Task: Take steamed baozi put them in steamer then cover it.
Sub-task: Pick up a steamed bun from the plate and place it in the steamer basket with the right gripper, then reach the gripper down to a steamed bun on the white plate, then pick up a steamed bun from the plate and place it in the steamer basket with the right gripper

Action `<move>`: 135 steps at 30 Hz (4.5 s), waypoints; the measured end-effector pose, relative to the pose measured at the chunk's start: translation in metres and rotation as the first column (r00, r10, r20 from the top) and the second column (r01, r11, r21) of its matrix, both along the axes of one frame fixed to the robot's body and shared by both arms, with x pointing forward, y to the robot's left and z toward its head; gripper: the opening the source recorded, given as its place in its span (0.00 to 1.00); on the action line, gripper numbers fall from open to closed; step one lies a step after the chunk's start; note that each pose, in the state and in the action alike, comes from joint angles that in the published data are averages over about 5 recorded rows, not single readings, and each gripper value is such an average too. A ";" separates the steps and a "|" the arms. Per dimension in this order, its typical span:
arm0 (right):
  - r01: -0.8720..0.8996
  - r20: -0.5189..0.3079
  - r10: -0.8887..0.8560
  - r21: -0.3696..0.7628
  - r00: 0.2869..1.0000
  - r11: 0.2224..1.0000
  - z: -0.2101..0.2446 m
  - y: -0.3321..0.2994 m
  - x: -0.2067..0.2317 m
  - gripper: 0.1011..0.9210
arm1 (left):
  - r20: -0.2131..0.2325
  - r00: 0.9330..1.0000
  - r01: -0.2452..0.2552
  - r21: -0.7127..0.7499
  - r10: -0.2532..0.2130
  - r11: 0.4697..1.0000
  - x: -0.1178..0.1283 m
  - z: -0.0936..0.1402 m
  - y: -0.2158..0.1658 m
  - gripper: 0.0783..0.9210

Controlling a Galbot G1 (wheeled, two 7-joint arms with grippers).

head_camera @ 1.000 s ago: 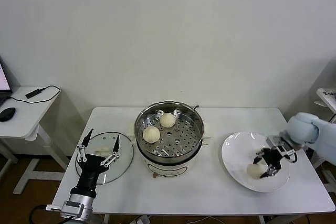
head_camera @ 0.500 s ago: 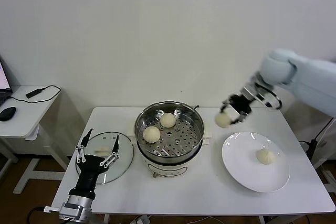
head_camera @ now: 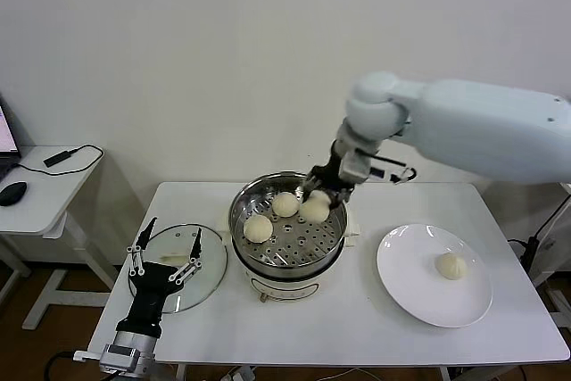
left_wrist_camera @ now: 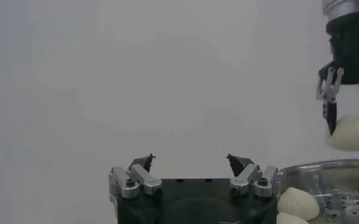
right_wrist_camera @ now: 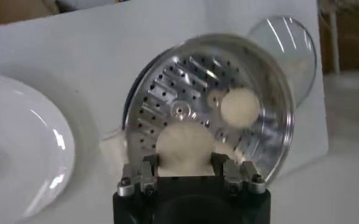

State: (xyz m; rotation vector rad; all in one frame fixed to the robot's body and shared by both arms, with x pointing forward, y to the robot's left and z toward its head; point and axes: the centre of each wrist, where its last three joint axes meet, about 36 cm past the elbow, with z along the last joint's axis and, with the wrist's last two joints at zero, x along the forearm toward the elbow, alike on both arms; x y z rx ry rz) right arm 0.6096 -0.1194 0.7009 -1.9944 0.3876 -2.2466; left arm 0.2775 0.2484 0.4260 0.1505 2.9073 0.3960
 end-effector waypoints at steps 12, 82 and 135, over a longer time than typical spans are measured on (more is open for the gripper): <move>-0.239 -0.003 0.239 -0.055 0.971 0.970 -0.055 0.037 -0.010 0.67 | 0.001 1.000 -0.002 -0.006 0.002 1.000 0.000 -0.001 0.001 0.88; 0.978 -0.259 -0.955 -0.110 0.146 0.179 -0.173 -0.371 0.001 0.88 | -0.010 1.000 -0.016 -0.016 0.015 1.000 0.005 0.001 -0.001 0.88; 0.933 -0.299 -0.894 -0.031 0.333 0.358 -0.053 -0.221 0.069 0.62 | -0.014 1.000 -0.019 -0.011 0.019 1.000 0.003 0.004 -0.001 0.88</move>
